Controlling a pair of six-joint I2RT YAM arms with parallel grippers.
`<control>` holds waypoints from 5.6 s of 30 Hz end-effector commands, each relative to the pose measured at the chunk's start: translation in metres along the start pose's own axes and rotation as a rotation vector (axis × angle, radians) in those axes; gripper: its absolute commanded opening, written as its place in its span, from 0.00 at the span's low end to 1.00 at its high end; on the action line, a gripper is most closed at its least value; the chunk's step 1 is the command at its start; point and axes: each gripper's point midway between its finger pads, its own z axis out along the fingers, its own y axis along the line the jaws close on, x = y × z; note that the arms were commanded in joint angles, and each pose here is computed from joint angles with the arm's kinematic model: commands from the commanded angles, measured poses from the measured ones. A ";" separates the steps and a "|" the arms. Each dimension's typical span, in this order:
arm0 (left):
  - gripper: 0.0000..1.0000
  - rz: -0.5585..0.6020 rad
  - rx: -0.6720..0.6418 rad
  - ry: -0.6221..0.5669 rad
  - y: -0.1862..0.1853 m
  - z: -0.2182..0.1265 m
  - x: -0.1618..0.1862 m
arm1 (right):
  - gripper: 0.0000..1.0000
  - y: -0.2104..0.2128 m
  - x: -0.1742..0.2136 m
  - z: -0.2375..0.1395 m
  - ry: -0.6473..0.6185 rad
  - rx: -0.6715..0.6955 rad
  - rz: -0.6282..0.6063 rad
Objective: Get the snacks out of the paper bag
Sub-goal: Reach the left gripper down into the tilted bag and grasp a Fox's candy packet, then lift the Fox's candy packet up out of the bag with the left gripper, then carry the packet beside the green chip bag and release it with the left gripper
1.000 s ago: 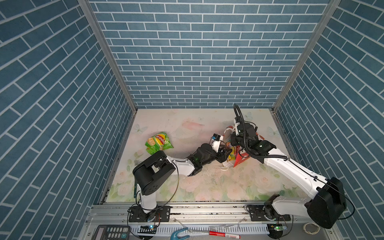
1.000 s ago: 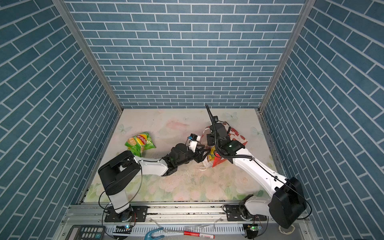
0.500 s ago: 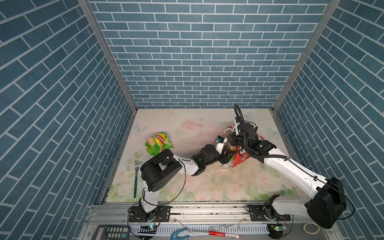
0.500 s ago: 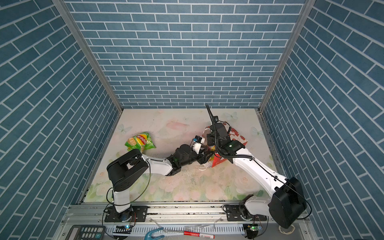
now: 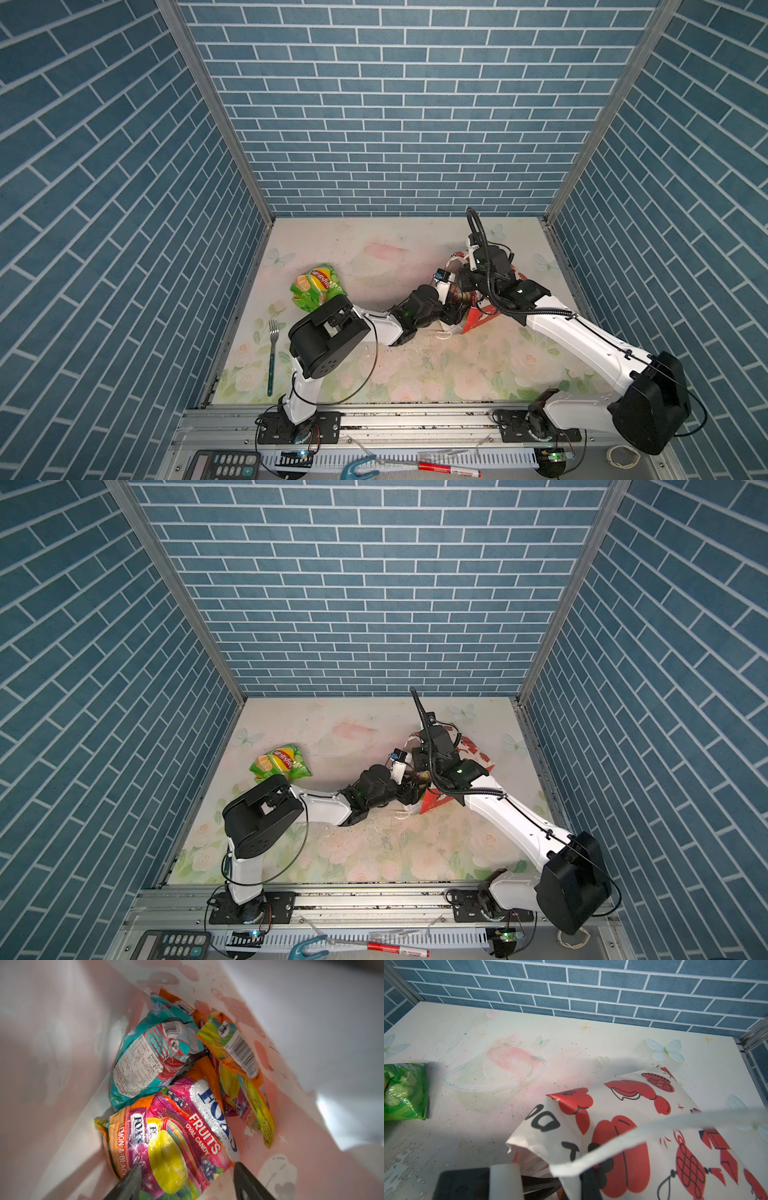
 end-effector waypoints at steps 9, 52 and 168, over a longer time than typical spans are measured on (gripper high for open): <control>0.76 -0.124 -0.037 0.106 0.017 0.020 0.016 | 0.00 0.011 -0.027 -0.001 -0.079 -0.046 0.086; 0.21 -0.074 -0.235 0.283 0.059 0.033 0.050 | 0.00 0.002 -0.015 0.000 -0.052 -0.002 0.111; 0.00 -0.269 -0.807 -0.093 0.237 -0.237 -0.061 | 0.00 -0.016 -0.012 -0.008 -0.064 0.082 0.192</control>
